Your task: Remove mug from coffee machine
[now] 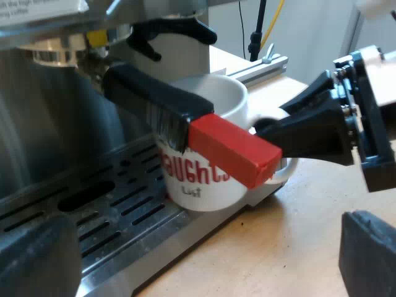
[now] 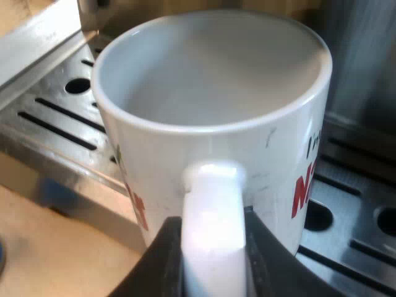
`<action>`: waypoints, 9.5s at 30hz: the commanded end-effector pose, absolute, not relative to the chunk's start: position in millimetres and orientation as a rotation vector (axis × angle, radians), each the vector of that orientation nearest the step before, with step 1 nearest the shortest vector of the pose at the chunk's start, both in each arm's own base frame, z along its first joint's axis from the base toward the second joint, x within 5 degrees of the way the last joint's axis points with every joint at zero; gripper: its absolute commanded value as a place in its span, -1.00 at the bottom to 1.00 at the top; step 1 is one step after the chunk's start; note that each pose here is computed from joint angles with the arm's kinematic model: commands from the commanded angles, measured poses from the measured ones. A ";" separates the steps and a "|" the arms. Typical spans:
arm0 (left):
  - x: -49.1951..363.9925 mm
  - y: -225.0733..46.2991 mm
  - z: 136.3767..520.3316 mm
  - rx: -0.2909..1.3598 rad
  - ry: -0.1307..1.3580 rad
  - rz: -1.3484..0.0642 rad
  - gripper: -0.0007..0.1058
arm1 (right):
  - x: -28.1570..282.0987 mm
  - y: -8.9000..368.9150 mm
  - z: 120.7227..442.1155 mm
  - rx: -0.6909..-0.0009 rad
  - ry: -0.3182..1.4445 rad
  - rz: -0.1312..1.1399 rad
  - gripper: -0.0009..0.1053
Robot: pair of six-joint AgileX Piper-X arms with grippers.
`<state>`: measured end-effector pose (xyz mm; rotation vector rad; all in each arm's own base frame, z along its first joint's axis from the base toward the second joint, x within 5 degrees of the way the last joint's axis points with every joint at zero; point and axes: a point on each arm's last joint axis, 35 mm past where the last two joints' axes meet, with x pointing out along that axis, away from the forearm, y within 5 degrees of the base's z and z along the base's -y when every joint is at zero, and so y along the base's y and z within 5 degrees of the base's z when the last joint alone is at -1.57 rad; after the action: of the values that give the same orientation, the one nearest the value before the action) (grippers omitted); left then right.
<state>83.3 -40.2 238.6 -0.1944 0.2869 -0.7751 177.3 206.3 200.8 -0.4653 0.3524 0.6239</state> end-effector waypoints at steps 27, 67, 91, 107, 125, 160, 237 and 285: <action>55.0 -46.6 287.1 -0.188 0.351 -1.018 0.63 | 99.5 109.4 286.9 -0.375 0.381 0.618 -0.98; 64.6 -53.8 240.3 -0.134 0.419 -1.044 0.63 | 94.8 79.5 216.6 -0.263 0.241 0.121 -0.98; 69.3 -55.2 236.6 -0.155 0.470 -1.005 0.63 | 134.6 72.0 186.6 -0.187 0.269 0.038 -0.98; 72.4 -52.7 235.1 -0.148 0.474 -0.884 0.63 | 169.8 91.7 151.9 -0.329 0.254 0.051 -0.98; 72.5 -51.5 232.6 -0.144 0.494 -0.846 0.63 | 178.6 96.2 123.9 -0.379 0.296 0.018 -0.98; 72.8 -51.3 232.5 -0.142 0.493 -0.835 0.63 | 158.8 86.2 144.5 -0.350 0.403 0.102 -0.15; 131.4 -20.8 333.8 -0.248 0.602 -0.234 0.63 | 184.3 -2.5 338.4 -0.214 0.731 0.038 -0.15; -5.5 -3.9 334.2 -0.176 0.375 -0.194 0.63 | 10.4 -1.9 325.3 -0.226 0.326 -0.022 -0.15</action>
<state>-8.8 -4.6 333.7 -0.1858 0.3793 -0.2234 5.4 -2.4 327.4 -0.2321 0.3165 -0.0344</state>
